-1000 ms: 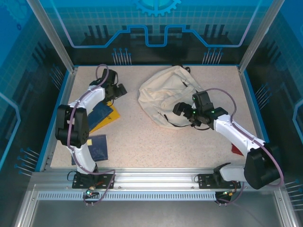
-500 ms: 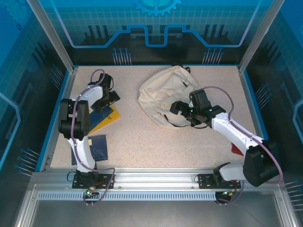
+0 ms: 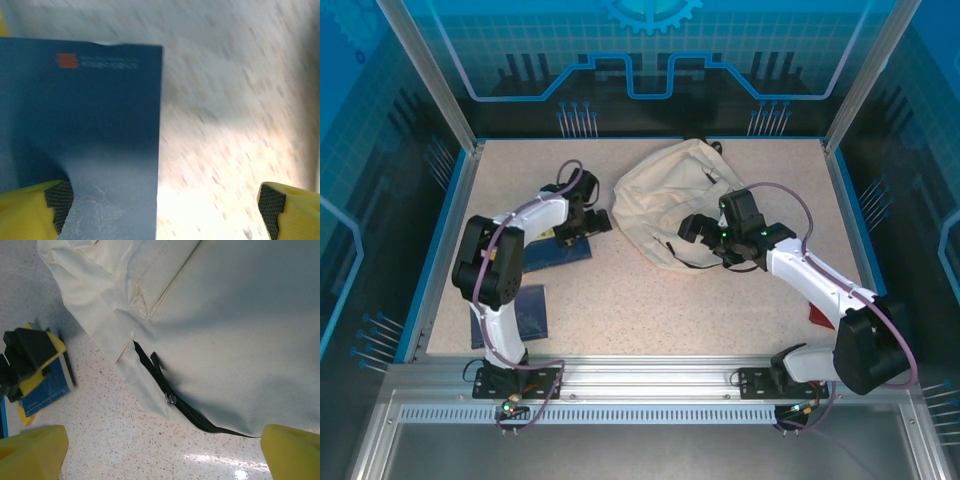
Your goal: Pack books, pencil case, and school supplies into a backpack
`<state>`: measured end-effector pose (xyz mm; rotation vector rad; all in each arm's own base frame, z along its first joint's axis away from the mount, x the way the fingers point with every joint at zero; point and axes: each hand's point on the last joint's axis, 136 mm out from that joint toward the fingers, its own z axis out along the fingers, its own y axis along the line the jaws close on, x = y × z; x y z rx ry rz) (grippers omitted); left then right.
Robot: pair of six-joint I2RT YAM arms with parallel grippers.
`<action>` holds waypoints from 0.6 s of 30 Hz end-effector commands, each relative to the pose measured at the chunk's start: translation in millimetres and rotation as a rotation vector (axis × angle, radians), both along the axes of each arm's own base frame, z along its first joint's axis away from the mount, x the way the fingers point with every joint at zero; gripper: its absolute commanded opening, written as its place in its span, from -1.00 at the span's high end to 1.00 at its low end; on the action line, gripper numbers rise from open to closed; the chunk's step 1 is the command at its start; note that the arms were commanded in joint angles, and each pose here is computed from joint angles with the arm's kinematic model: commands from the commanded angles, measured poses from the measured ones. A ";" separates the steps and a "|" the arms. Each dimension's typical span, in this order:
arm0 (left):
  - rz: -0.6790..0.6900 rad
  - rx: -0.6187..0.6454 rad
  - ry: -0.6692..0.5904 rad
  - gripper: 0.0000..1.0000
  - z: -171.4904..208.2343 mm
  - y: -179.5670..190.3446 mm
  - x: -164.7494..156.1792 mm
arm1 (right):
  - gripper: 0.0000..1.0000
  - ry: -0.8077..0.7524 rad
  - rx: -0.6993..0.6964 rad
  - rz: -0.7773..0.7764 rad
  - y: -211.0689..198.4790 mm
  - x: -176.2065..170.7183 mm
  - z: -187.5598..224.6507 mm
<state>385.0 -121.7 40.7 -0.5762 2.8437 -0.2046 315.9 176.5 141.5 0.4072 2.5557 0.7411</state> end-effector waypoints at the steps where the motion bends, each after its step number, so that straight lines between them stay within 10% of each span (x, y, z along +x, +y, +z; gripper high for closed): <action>1: -0.044 -0.124 0.144 -0.96 -11.8 -40.3 -49.4 | -0.99 -0.014 0.013 0.012 8.6 0.0 7.5; 11: -0.107 -0.141 -0.067 -0.98 64.1 -43.4 -22.3 | -0.98 -0.005 0.002 0.040 17.2 -1.4 6.8; 18: -0.029 -0.096 -0.083 -0.87 47.3 -11.7 1.5 | -0.98 -0.007 0.002 0.053 23.6 -0.9 5.9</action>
